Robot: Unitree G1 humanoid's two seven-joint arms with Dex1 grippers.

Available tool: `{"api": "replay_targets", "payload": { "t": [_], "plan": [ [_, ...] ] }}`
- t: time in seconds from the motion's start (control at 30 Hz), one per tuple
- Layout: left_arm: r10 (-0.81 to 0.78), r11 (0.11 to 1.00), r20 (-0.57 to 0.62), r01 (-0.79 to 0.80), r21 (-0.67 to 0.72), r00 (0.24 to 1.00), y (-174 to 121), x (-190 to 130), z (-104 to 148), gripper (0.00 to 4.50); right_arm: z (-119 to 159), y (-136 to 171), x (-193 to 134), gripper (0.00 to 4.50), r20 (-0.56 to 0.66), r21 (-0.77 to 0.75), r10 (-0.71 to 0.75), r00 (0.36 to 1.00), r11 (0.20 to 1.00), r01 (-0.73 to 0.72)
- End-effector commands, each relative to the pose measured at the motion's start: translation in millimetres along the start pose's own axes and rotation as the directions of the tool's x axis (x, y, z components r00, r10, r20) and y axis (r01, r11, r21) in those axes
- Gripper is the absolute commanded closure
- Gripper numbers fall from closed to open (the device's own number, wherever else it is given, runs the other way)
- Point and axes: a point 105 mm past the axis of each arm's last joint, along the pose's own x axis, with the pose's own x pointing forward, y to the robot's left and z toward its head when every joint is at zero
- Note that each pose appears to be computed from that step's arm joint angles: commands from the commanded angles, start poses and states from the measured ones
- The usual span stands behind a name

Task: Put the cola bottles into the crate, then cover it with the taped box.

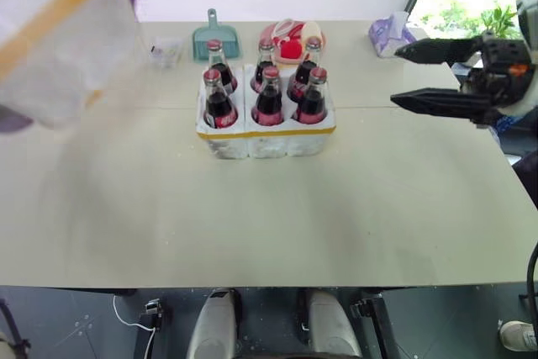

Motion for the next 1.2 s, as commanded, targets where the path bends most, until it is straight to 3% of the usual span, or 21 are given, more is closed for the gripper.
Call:
{"api": "replay_targets", "payload": {
  "t": [0.03,0.17,0.33,0.43,0.5,0.6,0.7,0.83,1.03,1.2],
  "plan": [
    [0.077,0.988,0.228,-0.105,0.11,0.971,9,0,57,4.18,12,4,-5,0.0,0.029,-0.063,-0.017,0.999,0.998,0.019],
    [0.032,0.958,0.373,-0.136,0.254,0.927,-9,11,106,4.18,11,3,-3,0.0,0.035,-0.061,-0.023,0.999,0.998,0.025],
    [-0.095,0.88,0.505,-0.165,0.446,0.858,-61,33,171,4.18,13,2,-2,0.0,0.065,-0.047,-0.038,0.997,0.998,0.042],
    [-0.157,0.815,0.539,-0.2,0.544,0.827,-93,39,190,4.18,9,4,-3,0.0,0.058,-0.039,-0.059,0.997,0.997,0.061],
    [-0.181,0.786,0.548,-0.215,0.58,0.816,-109,40,195,4.18,7,5,-5,0.0,0.056,-0.034,-0.066,0.996,0.997,0.068],
    [-0.226,0.65,0.516,-0.267,0.712,0.826,-135,43,191,4.18,6,7,-7,0.0,0.06,-0.027,-0.082,0.995,0.996,0.084],
    [-0.234,0.589,0.499,-0.286,0.756,0.834,-157,47,186,4.18,6,8,-8,0.0,0.061,-0.019,-0.098,0.993,0.995,0.099],
    [-0.201,0.444,0.433,-0.312,0.84,0.879,-168,53,171,4.18,4,8,-9,0.0,0.059,-0.014,-0.111,0.992,0.994,0.112],
    [-0.188,0.337,0.439,-0.362,0.869,0.879,-185,53,165,4.18,5,8,-7,0.0,0.077,-0.007,-0.119,0.99,0.993,0.12],
    [-0.197,0.339,0.433,-0.354,0.872,0.879,-194,52,145,1.91,0,6,-4,0.0,0.069,-0.004,-0.12,0.99,0.993,0.121]
  ]
}}
